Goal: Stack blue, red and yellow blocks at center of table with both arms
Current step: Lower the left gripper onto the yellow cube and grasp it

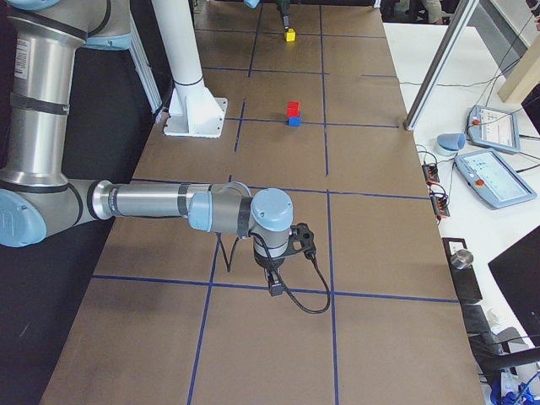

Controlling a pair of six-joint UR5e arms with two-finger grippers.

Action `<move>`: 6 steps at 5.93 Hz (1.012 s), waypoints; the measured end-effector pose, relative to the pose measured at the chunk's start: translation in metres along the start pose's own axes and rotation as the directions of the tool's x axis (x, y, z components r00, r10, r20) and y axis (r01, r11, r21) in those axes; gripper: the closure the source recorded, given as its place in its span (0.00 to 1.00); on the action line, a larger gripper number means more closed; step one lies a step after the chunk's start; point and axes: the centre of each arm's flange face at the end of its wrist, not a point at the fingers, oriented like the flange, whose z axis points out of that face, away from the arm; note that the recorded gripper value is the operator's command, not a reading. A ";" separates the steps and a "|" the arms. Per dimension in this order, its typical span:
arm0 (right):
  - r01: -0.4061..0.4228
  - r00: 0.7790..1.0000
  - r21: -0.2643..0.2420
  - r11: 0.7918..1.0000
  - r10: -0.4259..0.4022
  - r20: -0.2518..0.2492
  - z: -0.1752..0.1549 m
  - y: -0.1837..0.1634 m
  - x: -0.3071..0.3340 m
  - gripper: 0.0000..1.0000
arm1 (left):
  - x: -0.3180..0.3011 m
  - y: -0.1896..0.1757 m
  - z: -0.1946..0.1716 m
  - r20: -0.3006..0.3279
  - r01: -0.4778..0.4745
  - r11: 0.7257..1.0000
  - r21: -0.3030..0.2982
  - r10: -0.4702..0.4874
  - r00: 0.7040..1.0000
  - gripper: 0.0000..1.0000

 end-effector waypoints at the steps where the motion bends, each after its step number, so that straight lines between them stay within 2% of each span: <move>1: 0.006 1.000 0.008 1.000 -0.006 -0.003 0.001 0.000 0.001 0.00 | 0.000 -0.002 0.005 0.001 0.004 1.000 -0.001 -0.004 1.000 0.00; 4: 0.010 1.000 0.012 1.000 -0.010 -0.004 0.002 0.000 0.002 0.00 | 0.002 -0.021 0.031 0.011 0.004 1.000 -0.007 -0.004 1.000 0.01; 5: 0.010 1.000 0.012 1.000 -0.010 -0.004 0.002 0.000 0.002 0.00 | -0.001 -0.021 0.033 0.014 0.004 1.000 -0.009 -0.004 1.000 0.10; 6: 0.009 1.000 0.011 1.000 -0.009 -0.004 0.003 0.000 0.003 0.00 | -0.002 -0.021 0.035 0.017 0.004 1.000 -0.011 -0.003 1.000 0.49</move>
